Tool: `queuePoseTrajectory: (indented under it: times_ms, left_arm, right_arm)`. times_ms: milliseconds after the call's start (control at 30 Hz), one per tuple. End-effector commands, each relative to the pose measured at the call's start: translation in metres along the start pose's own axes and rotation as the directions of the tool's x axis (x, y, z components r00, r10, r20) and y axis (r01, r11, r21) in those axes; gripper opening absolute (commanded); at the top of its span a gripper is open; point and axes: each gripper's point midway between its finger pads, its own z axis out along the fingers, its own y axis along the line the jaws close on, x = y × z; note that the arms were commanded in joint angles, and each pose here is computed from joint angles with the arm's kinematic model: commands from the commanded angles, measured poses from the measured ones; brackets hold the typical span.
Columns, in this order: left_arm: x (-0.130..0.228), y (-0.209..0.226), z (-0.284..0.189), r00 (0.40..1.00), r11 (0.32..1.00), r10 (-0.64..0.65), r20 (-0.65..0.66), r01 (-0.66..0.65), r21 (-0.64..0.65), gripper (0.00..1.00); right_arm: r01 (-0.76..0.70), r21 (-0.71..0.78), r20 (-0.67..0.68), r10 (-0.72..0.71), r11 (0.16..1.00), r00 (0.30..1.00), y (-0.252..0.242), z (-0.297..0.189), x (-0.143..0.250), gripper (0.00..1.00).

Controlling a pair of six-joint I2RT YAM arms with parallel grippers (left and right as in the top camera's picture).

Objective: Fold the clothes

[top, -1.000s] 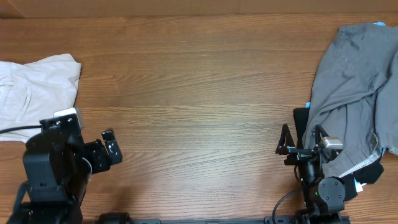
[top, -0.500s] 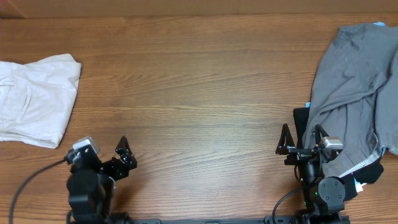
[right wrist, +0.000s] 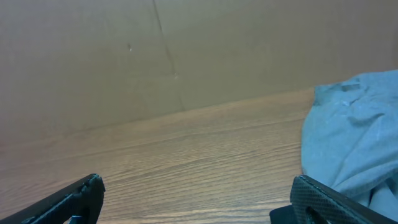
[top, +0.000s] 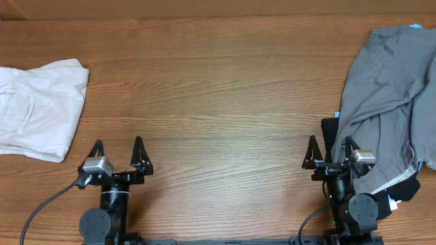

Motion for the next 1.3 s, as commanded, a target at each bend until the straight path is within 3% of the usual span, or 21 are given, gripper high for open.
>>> queuePoseTrajectory:
  times_ms: [0,233,400,1267]
  left_arm:
    - [-0.006,-0.010,0.000,0.973,0.974,0.219,0.073,-0.223,0.052,1.00]
    - [0.017,-0.006,0.004,0.952,0.951,0.299,0.064,-0.303,0.060,1.00]
    - [0.070,0.012,0.001,0.953,0.967,0.254,-0.167,-0.251,0.038,1.00]
    - [0.068,0.015,0.001,0.958,0.972,0.234,-0.166,-0.235,0.015,1.00]
  right_arm:
    - [0.004,0.011,0.005,-0.004,1.000,1.000,-0.002,0.000,0.002,1.00]
    - [0.004,0.011,0.005,-0.004,1.000,1.000,-0.002,0.000,0.002,1.00]
    - [0.004,0.011,0.005,-0.004,1.000,1.000,-0.002,0.000,0.002,1.00]
    - [0.004,0.011,0.005,-0.004,1.000,1.000,-0.002,0.000,0.002,1.00]
